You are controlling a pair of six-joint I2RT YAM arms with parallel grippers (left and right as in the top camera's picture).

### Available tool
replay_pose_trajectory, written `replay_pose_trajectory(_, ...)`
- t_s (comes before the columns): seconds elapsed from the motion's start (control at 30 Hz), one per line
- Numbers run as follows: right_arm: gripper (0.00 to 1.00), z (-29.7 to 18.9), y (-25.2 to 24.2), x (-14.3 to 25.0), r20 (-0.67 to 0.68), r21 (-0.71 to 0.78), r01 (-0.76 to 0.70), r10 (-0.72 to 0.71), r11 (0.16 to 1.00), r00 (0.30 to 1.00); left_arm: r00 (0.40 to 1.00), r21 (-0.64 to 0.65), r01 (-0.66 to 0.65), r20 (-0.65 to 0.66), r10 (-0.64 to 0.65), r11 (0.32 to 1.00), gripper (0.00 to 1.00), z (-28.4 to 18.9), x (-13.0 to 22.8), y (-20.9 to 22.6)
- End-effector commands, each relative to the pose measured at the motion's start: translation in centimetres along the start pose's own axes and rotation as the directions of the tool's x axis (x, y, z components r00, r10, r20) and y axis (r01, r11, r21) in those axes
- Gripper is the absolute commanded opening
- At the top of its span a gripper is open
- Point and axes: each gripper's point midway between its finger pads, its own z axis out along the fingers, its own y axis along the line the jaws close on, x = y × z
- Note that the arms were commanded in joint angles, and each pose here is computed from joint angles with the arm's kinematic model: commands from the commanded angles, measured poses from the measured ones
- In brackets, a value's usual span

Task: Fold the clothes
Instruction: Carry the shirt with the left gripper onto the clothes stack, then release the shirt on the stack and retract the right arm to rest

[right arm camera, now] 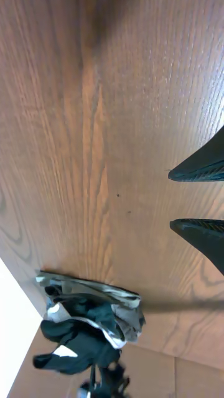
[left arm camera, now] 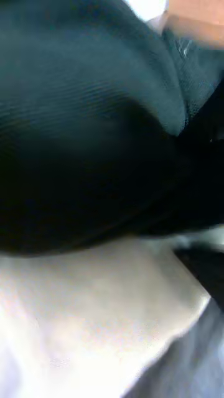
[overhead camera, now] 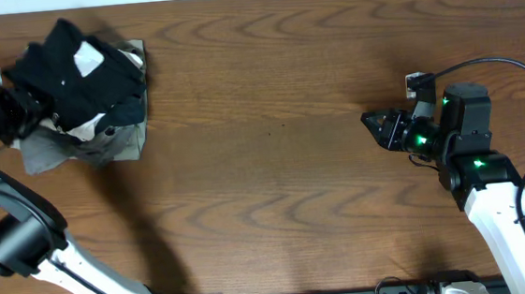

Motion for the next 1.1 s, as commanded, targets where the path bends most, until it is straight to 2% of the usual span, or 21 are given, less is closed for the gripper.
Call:
replay_pose_trajectory(0.0,0.19,-0.3,0.3,0.0,-0.001,-0.018,-0.017,0.017,1.0,1.0,1.0,-0.043,0.006,-0.004,-0.007,0.999,0.73,-0.8,0.3,0.7)
replay_pose_trajectory(0.07,0.24,-0.3,0.3,-0.1,0.003,-0.021,-0.012,0.012,1.0,1.0,1.0,-0.063,0.004,0.003,-0.003,0.998,0.92,-1.7,0.4,0.3)
replay_pose_trajectory(0.13,0.29,-0.3,0.4,-0.3,0.009,-0.024,0.013,-0.013,1.0,1.0,1.0,-0.072,-0.009,0.021,0.011,0.997,0.99,-3.0,0.4,-0.6)
replay_pose_trajectory(0.27,0.33,-0.4,0.8,-0.8,0.034,-0.031,0.126,-0.124,0.992,0.992,0.991,-0.079,-0.086,0.095,0.094,0.993,0.98,-7.1,0.2,-4.3)
replay_pose_trajectory(0.4,0.36,-1.2,1.8,-2.4,0.093,-0.019,0.256,-0.253,0.967,0.963,0.94,-0.114,-0.278,0.17,0.295,0.954,0.98,-12.2,1.8,-11.0)
replay_pose_trajectory(0.57,0.4,-3.4,4.6,-6.8,0.208,0.016,0.326,-0.322,0.945,0.924,0.811,-0.162,-0.539,0.163,0.562,0.826,0.98,-15.7,8.5,-20.9)
replay_pose_trajectory(0.63,0.41,-4.8,6.6,-8.7,0.251,0.011,0.355,-0.347,0.935,0.904,0.744,-0.222,-0.627,0.115,0.658,0.747,0.98,-16.6,12.7,-24.0)
replay_pose_trajectory(0.73,0.45,-6.5,8.6,-10.1,0.26,0.027,0.419,-0.412,0.907,0.874,0.701,-0.285,-0.669,0.067,0.71,0.687,0.98,-17.5,17.4,-26.2)
replay_pose_trajectory(0.8,0.48,-7.6,9.3,-10.6,0.256,0.05,0.434,-0.431,0.9,0.865,0.702,-0.362,-0.654,0.04,0.711,0.665,0.98,-18.5,19.6,-26.1)
replay_pose_trajectory(0.87,0.55,-8.3,9.6,-11.1,0.256,0.075,0.427,-0.431,0.901,0.865,0.718,-0.448,-0.61,0.036,0.695,0.654,0.98,-19.6,20.6,-25.3)
replay_pose_trajectory(0.9,0.64,-8.6,9.7,-11.2,0.259,0.078,0.427,-0.432,0.901,0.864,0.722,-0.475,-0.598,0.032,0.691,0.646,0.98,-20.0,21.1,-25.0)
replay_pose_trajectory(0.93,0.76,-8.7,9.9,-11.3,0.264,0.077,0.43,-0.434,0.9,0.861,0.721,-0.48,-0.6,0.025,0.693,0.64,0.98,-20.2,21.6,-24.9)
replay_pose_trajectory(0.97,0.99,-8.8,10.0,-11.3,0.266,0.076,0.432,-0.436,0.899,0.86,0.716,-0.474,-0.611,0.013,0.698,0.634,0.98,-20.3,22.1,-24.9)
replay_pose_trajectory(1.07,0.99,-8.8,9.9,-11.1,0.26,0.076,0.428,-0.432,0.901,0.863,0.711,-0.468,-0.626,-0.016,0.703,0.623,0.98,-20.3,22.8,-24.6)
